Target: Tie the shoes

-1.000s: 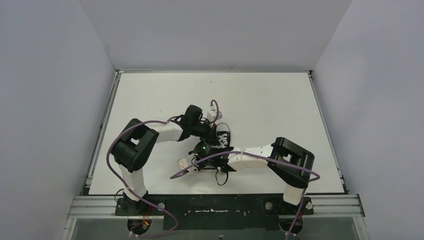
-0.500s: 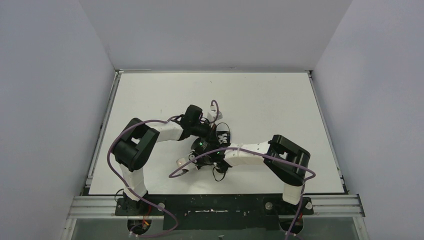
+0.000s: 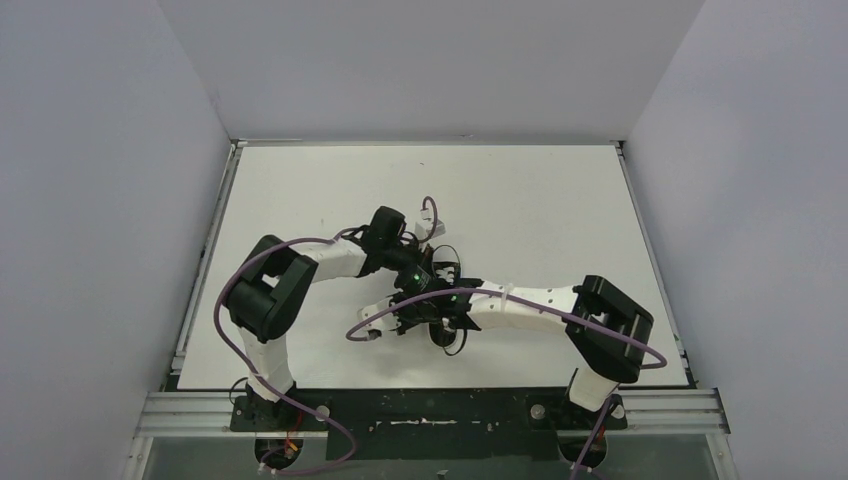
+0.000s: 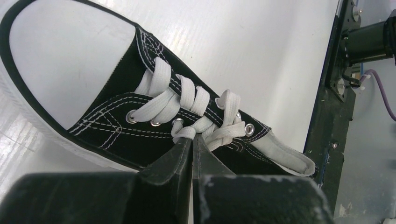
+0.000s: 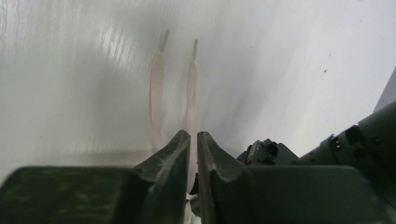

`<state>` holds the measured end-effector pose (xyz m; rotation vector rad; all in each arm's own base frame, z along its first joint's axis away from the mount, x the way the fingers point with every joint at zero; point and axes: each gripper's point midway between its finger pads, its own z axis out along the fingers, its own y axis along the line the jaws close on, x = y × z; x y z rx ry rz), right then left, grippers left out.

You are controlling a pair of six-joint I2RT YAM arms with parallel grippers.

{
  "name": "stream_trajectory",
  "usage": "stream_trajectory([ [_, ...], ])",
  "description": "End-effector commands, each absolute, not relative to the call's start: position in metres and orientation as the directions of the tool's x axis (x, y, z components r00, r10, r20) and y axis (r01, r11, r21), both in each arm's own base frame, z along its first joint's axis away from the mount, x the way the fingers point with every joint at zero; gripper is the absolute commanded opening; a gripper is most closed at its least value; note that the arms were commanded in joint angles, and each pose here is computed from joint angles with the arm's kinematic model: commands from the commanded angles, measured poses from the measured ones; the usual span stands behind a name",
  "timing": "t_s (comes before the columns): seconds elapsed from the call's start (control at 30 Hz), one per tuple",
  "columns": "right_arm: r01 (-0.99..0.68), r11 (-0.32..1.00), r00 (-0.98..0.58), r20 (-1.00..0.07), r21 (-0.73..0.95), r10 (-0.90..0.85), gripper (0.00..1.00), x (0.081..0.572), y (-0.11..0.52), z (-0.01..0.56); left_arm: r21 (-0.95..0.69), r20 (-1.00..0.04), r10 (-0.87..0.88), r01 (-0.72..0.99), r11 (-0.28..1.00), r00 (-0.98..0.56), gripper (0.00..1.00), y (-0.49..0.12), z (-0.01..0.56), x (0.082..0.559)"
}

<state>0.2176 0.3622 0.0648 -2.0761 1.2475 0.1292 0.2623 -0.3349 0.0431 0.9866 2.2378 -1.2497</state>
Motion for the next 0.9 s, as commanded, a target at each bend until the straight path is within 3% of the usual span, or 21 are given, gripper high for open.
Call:
stream_trajectory([
  [0.0,-0.786,-0.287,0.550,-0.408,-0.547,-0.729,0.21,0.224,0.380,0.074,-0.594,-0.646,0.389,0.752,0.285,-0.657,0.00,-0.344,0.062,0.267],
  [0.27,-0.734,-0.283,0.551,-0.298,-0.617,-0.779,0.39,0.249,0.388,0.056,-0.605,-0.615,0.420,0.741,0.292,-0.668,0.00,-0.341,0.056,0.263],
  [0.73,-0.703,-0.351,0.558,-0.173,-0.619,-0.812,0.46,0.267,0.383,0.018,-0.597,-0.611,0.433,0.745,0.298,-0.663,0.00,-0.338,0.050,0.260],
  [0.87,-0.720,-0.369,0.548,-0.156,-0.587,-0.822,0.40,0.270,0.379,0.005,-0.597,-0.610,0.434,0.745,0.298,-0.663,0.00,-0.337,0.049,0.260],
])
